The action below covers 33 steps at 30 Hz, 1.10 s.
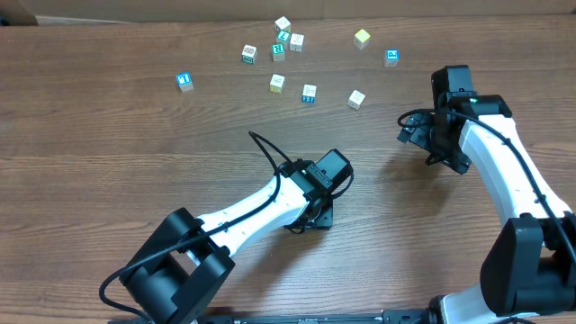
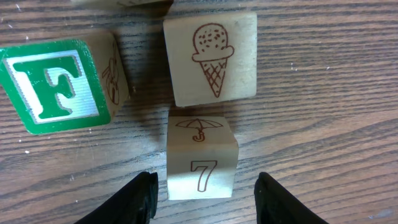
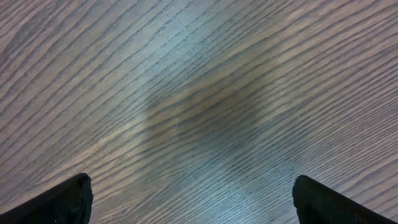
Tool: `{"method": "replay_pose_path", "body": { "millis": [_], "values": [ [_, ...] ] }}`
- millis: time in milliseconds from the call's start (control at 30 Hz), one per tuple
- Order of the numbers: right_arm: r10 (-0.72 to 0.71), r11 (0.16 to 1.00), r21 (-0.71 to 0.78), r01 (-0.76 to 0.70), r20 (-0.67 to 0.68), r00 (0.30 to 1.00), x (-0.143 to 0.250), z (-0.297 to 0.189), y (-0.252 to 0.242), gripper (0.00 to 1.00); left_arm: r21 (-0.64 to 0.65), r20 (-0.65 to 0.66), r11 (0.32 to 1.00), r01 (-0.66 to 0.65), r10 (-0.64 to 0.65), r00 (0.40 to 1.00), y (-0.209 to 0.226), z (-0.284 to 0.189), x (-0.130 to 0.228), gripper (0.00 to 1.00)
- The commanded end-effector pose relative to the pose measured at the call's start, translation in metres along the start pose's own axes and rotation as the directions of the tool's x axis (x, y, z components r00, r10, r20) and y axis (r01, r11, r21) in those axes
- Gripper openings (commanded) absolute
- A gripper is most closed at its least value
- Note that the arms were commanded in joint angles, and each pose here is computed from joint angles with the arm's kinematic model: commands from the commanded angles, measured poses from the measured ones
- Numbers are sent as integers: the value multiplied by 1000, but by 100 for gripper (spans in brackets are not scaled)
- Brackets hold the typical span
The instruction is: Form a circle
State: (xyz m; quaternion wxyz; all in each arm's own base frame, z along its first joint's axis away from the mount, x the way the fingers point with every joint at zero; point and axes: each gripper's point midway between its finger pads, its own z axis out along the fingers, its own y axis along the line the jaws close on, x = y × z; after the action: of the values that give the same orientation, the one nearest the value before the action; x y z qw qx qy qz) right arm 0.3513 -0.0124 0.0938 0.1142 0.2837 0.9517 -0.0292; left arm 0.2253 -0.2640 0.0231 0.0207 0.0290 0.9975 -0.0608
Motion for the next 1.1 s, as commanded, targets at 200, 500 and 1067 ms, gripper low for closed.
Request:
{"method": "replay_pose_path", "body": {
  "millis": [200,500,1067],
  "values": [
    [9,1000,-8,-9,33,999,-7,-8,0,100,-27,4,1000,7,-7,1000,5,5,-1,49],
    [9,1000,-8,-9,33,999,-7,-8,0,100,-30,5,999,11,-11,1000,5,5,-1,51],
    [9,1000,-8,-9,33,999,-7,-8,0,100,-33,8,999,23,-23,1000,6,7,-1,43]
  ]
}}
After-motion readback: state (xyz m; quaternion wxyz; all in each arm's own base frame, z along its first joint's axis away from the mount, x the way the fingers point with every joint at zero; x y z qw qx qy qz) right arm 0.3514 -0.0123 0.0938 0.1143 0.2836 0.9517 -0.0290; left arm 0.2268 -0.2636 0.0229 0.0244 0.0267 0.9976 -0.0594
